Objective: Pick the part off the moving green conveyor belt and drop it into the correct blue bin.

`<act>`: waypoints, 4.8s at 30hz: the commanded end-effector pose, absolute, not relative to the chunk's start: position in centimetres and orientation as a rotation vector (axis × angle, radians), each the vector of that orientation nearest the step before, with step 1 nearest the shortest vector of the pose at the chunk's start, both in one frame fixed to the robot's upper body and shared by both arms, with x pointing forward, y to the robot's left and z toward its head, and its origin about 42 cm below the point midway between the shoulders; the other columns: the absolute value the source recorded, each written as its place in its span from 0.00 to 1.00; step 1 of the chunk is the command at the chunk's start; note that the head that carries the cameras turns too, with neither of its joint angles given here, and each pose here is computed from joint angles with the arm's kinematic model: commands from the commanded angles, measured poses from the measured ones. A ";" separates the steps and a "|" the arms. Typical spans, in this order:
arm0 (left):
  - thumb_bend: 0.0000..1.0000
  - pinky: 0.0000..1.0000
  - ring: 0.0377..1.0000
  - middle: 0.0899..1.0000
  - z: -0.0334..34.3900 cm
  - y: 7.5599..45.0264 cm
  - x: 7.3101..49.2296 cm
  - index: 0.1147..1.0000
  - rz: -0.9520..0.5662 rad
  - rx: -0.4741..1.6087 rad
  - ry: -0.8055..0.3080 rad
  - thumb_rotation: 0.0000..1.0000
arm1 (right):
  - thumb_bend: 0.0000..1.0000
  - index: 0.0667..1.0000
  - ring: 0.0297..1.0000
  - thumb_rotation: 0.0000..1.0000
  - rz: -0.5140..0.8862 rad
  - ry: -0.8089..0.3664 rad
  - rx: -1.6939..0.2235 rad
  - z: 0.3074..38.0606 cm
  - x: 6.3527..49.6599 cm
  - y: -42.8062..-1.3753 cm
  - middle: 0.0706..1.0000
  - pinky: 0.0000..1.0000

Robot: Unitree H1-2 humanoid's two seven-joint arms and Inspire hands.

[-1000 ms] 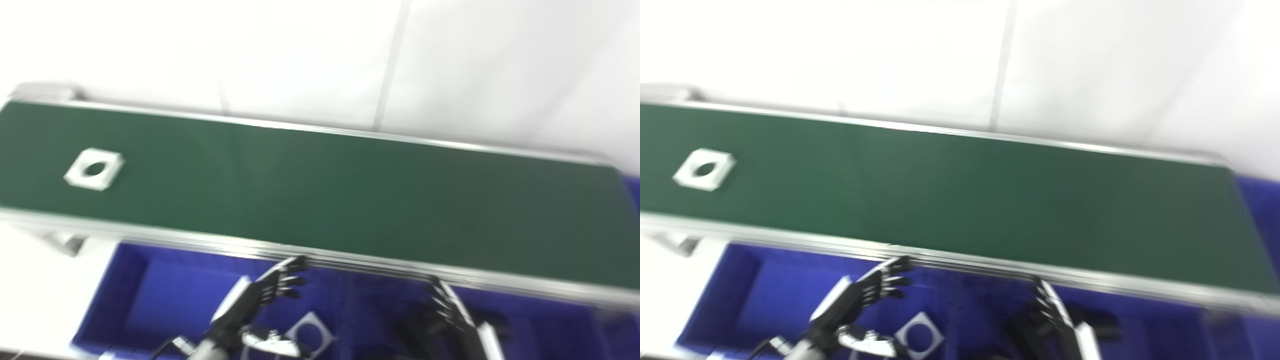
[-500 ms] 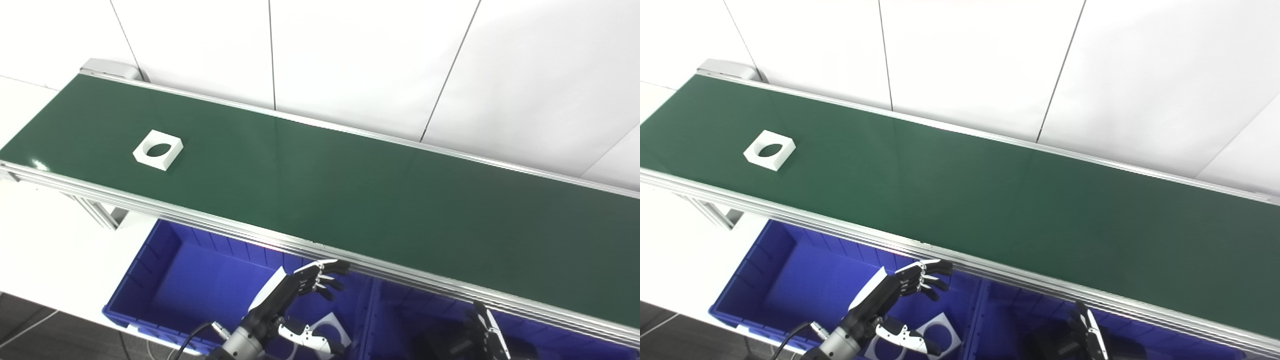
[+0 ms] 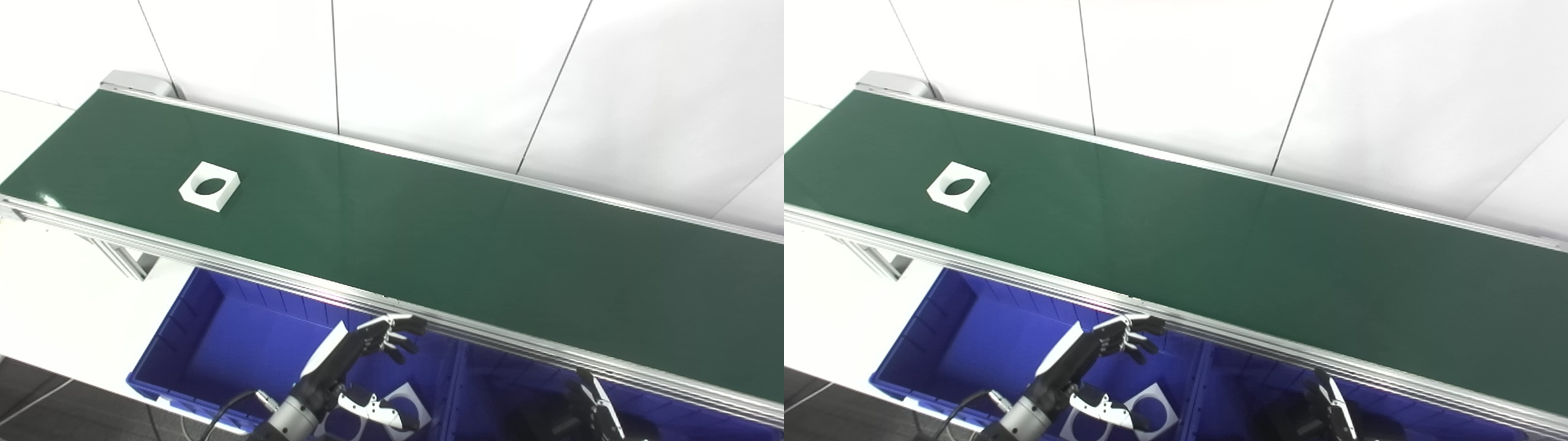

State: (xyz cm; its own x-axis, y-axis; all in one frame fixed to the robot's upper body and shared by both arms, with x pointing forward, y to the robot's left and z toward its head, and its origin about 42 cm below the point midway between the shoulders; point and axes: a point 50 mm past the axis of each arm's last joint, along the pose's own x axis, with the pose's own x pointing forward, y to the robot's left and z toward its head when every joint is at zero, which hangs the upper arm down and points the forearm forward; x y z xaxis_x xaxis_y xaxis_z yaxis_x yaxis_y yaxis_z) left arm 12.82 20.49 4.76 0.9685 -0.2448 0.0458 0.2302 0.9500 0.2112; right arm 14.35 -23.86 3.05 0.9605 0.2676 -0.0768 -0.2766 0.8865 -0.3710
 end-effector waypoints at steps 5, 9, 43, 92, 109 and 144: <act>0.95 0.59 0.66 0.76 9.8 22.7 15.1 0.76 -0.258 0.235 -0.293 0.09 | 0.81 0.90 0.79 0.11 0.261 -0.073 -0.383 3.4 15.2 -23.5 0.82 0.76; 0.98 0.57 0.65 0.73 11.8 23.9 16.3 0.75 -0.254 0.271 -0.366 0.14 | 0.83 0.88 0.77 0.16 0.249 -0.077 -0.386 3.3 15.3 -23.4 0.80 0.71; 0.82 0.84 0.89 0.91 21.1 33.9 26.0 0.91 -0.304 0.816 -0.331 0.21 | 0.84 0.84 0.72 0.14 0.233 -0.085 -0.341 3.1 15.9 -23.3 0.74 0.71; 0.89 0.88 0.92 0.94 14.9 40.3 33.2 0.93 -0.272 1.257 0.037 0.03 | 0.84 0.83 0.69 0.12 0.221 -0.097 -0.338 3.2 16.0 -23.7 0.72 0.66; 0.50 0.42 0.39 0.42 12.4 37.9 33.9 0.48 -0.176 1.077 -0.155 0.00 | 0.82 0.84 0.68 0.13 0.212 -0.102 -0.333 3.3 15.9 -23.7 0.72 0.64; 0.49 0.32 0.36 0.43 14.3 29.8 23.2 0.47 -0.265 0.661 -0.449 0.00 | 0.83 0.83 0.66 0.27 0.210 -0.168 -0.294 4.8 15.5 -21.3 0.72 0.62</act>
State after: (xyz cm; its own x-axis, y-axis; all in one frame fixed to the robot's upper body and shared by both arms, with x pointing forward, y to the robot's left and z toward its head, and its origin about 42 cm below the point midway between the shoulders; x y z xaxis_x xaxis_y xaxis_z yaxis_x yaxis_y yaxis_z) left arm 23.53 30.24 13.48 0.9001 -0.3449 0.2662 0.0952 0.7520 0.6522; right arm 15.44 -21.89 3.63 0.9784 0.2012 0.0470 -0.1764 0.9320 -0.3165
